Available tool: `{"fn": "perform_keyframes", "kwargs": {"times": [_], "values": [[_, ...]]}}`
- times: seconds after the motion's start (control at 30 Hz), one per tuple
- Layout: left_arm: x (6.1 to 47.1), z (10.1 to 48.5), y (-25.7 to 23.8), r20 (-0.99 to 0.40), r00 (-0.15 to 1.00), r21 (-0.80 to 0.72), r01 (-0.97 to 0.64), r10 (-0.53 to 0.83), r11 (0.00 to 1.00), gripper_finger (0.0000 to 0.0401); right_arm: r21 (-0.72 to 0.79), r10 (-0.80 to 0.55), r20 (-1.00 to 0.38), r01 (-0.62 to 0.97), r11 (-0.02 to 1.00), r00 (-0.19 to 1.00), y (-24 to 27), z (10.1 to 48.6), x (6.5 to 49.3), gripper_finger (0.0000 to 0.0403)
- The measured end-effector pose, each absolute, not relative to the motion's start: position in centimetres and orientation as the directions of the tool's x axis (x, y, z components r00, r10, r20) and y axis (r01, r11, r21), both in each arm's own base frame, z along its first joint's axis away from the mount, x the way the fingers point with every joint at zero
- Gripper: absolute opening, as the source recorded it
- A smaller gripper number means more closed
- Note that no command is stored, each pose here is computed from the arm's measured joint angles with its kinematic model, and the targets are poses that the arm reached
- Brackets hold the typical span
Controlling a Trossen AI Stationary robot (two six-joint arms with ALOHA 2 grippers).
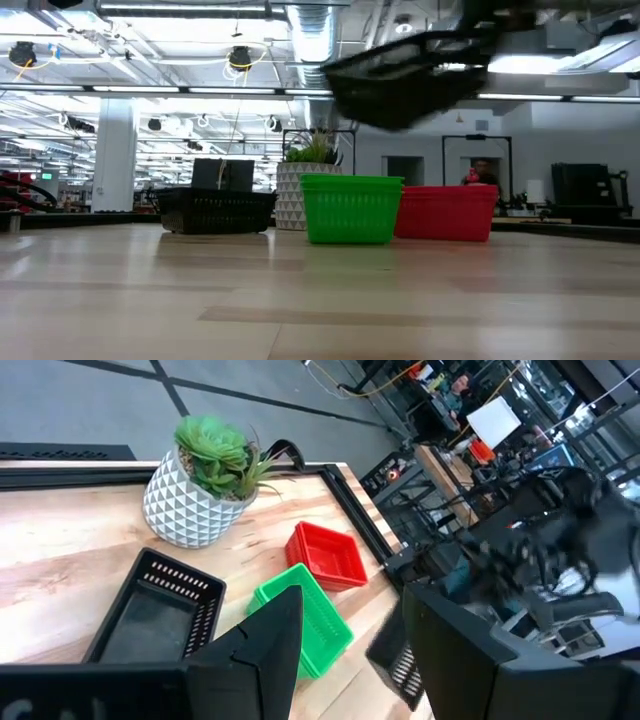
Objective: Stack baskets by color
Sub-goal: Stack the bottom black bin on the top black bin
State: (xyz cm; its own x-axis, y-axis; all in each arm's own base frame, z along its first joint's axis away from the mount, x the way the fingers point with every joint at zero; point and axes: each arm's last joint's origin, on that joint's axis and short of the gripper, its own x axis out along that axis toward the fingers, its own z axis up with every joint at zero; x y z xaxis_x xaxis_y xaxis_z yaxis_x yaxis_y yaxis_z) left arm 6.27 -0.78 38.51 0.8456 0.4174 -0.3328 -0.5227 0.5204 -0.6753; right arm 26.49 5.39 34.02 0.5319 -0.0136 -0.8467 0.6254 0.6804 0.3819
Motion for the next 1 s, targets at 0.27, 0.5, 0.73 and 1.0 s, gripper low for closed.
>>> {"fn": "perform_keyframes", "kwargs": {"times": [0.27,0.5,0.73,1.0], "values": [[6.3,38.5,-0.8,-0.338,0.85,-0.678,-0.518,0.405,0.522,0.0162,0.37,-0.011,-0.783,0.479,0.796,0.622,-2.0,35.1,34.2,0.0],[6.3,38.5,-0.8,-0.34,0.85,-0.678,-0.518,0.403,0.522,0.0162,0.39,0.041,-0.728,0.364,0.846,0.685,-7.5,33.9,41.6,0.0],[6.3,38.4,-0.8,-0.343,0.848,-0.675,-0.521,0.403,0.522,0.0162,0.453,0.124,-0.684,0.285,0.845,0.719,-12.4,31.4,47.2,0.0],[6.2,38.3,-0.8,-0.355,0.843,-0.672,-0.531,0.405,0.516,0.0162,0.502,0.162,-0.693,0.309,0.807,0.702,-17.3,28.0,48.1,0.0]]}}
